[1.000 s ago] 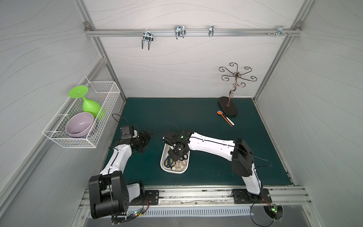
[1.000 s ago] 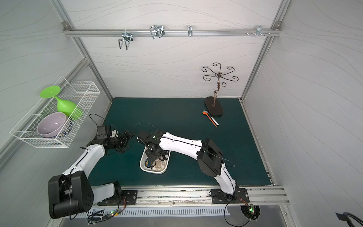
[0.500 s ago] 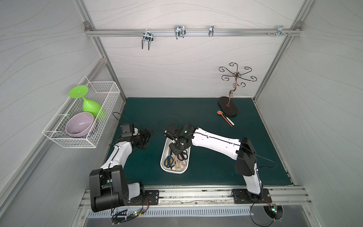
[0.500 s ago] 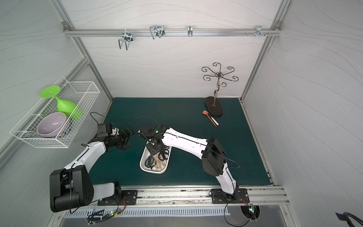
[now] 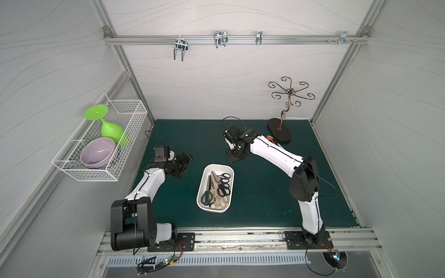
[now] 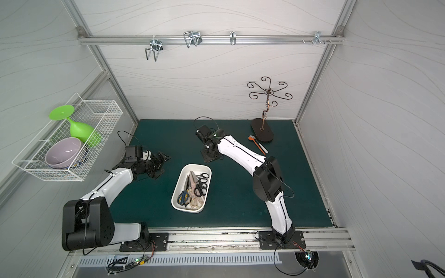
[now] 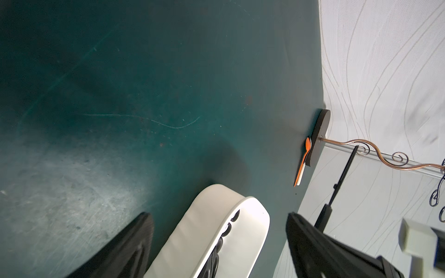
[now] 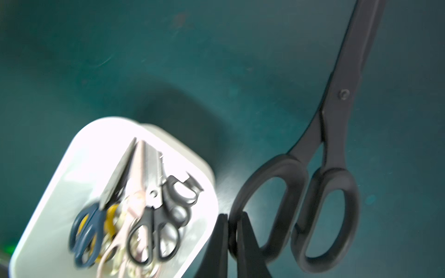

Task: Take the scissors out of the storage box
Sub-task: Pick up the scissors from the storage box, then place the scissors at the center of the board.

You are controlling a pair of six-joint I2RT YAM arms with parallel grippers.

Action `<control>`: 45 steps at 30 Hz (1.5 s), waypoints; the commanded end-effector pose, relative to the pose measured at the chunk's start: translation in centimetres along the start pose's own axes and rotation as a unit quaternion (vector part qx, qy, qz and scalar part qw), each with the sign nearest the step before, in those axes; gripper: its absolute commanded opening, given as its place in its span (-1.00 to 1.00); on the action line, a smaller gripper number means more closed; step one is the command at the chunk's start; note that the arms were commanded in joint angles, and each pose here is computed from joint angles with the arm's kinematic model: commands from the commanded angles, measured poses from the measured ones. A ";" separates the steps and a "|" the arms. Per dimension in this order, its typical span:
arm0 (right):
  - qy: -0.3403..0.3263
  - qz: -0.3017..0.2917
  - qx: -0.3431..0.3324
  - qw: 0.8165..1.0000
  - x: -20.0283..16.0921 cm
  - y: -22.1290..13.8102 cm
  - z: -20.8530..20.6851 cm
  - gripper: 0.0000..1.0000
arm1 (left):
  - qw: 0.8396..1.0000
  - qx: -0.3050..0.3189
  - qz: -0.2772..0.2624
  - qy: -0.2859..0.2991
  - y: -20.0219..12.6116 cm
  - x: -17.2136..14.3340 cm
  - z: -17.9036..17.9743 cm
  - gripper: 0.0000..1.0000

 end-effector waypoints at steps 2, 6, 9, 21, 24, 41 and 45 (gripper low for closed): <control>0.002 0.007 0.002 1.000 1.2 2.4 -2.2 -1.00 | 1.000 -0.006 -0.001 0.017 0.0 0.0 -0.2 0.82; 0.016 0.014 -0.006 1.000 1.8 4.3 -3.6 -1.00 | 1.000 -0.003 0.004 0.016 0.0 -0.1 -0.1 0.81; 0.022 0.013 0.005 1.000 2.6 5.5 -3.5 -1.00 | 1.000 -0.001 0.006 0.014 0.0 -0.2 0.0 0.81; 0.074 0.004 0.036 0.997 5.0 9.9 -2.8 -1.00 | 1.000 0.020 0.017 0.009 -0.1 -0.8 0.8 0.81; 0.078 -0.004 0.058 0.995 5.8 10.4 -2.2 -1.00 | 0.999 0.023 0.019 0.011 -0.2 -0.9 0.9 0.81; 0.100 0.015 0.065 0.993 5.1 13.8 -1.2 -1.00 | 1.000 0.023 0.020 0.008 -0.4 -1.1 1.0 0.81; 0.101 0.017 0.065 0.993 4.9 14.4 -1.1 -1.00 | 0.999 0.024 0.021 0.009 -0.4 -1.1 1.1 0.81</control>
Point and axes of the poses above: each gripper's point midway between its finger pads, its own y axis out along the fingers, its own z axis along the line the jaws close on, x = y × z, the point moved 10 cm from there along -y, back along the fingers, and after that the axes turned 8 degrees about -y, right-handed, at the moved point
